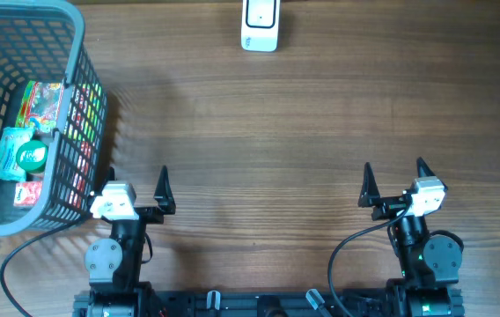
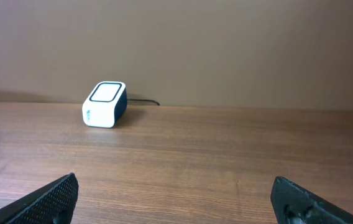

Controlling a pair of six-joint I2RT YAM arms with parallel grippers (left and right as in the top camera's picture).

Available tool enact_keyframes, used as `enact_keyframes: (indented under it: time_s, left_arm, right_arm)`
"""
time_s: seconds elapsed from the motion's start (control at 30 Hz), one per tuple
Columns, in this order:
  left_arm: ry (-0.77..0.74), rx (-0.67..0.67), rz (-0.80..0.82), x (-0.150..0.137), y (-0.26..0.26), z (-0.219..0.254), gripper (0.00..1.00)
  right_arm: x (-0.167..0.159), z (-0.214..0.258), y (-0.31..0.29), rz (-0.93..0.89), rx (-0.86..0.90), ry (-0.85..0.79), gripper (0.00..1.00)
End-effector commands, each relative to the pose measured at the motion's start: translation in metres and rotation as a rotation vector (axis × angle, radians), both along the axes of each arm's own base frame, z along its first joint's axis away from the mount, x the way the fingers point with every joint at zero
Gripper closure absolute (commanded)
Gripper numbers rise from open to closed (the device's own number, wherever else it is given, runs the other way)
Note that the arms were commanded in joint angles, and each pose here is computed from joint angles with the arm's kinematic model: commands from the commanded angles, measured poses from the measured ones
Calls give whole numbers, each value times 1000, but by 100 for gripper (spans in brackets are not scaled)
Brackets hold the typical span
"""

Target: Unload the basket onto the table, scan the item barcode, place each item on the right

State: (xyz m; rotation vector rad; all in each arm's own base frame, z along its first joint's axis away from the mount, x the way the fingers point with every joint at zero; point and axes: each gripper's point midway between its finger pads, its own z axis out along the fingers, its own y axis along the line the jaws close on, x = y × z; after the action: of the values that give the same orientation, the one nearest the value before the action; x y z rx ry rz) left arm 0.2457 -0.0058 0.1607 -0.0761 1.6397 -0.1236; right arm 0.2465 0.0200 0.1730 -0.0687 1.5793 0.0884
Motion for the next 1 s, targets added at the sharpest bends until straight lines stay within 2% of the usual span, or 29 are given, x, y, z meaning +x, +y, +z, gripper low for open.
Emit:
enact_keyframes:
  time_s: [0.0,0.73,0.97]
  left_arm:
    - [6,18,-21,0,-4,-4,0]
    - [4,17,-26,0,-5,-4,0]
    - [-16,-21,-227,-5,-39,4,0]
  right_arm:
    - [0,2,-3,-19,-11,-13,0]
    - [0,2,-3,-19,-11,-13,0]
    - [0,2,-3,-19,-11,-13,0]
